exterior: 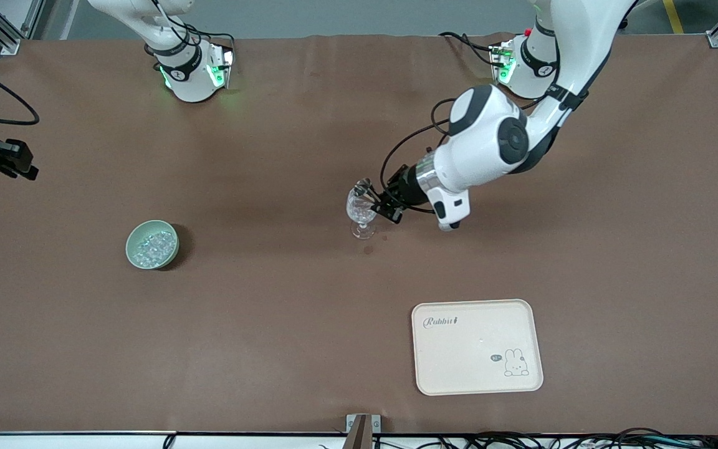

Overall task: Pour wine and add ice with both arms
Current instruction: 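Move the jigger with the left gripper toward the tray while the right gripper carries ice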

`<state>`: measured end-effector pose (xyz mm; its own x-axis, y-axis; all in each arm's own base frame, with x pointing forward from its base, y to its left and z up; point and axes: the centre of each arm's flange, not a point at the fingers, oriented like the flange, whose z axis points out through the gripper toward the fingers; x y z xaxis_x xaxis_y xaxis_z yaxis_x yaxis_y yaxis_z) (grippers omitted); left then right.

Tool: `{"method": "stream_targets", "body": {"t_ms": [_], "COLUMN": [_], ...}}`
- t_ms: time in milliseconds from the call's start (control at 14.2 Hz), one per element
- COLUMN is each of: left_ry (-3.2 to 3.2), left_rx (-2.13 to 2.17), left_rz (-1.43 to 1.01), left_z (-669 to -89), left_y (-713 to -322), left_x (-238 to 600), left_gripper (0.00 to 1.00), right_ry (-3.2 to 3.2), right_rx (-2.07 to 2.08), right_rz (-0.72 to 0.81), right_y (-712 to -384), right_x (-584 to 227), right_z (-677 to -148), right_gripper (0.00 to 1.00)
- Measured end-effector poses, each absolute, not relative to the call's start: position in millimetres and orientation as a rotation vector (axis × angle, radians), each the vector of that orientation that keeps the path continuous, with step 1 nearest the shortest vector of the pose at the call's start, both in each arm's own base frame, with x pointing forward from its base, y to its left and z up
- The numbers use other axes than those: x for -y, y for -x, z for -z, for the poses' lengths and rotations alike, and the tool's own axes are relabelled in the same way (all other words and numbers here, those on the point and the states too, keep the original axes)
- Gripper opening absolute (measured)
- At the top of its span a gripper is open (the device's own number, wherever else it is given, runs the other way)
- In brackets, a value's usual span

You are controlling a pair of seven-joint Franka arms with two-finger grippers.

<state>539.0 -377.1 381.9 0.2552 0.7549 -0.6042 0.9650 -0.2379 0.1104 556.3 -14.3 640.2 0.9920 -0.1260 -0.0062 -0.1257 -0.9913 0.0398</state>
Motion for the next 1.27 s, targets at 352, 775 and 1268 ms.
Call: {"method": "stream_targets", "body": {"t_ms": [352,775,1268], "left_ry": [-1.772,-1.581,-1.121], "left_rx": [-1.669,-1.700,-1.781], "left_rz": [0.640,0.617,0.623], "left_z": [-394,-349,-229], "left_y": [-594,-637,-673], "left_x": [282,190,80], "left_gripper": [0.22,0.22,0.22], "right_ry": [-3.100,-3.102,-3.097], "right_rx": [0.133,0.005,0.175], "right_rz": [0.008,0.020,0.017], "right_y": [-557,-557,-552], "right_x": [-11,-151,-364], "right_z": [-641,-614,-531], "right_gripper": [0.28,0.28,0.28]}}
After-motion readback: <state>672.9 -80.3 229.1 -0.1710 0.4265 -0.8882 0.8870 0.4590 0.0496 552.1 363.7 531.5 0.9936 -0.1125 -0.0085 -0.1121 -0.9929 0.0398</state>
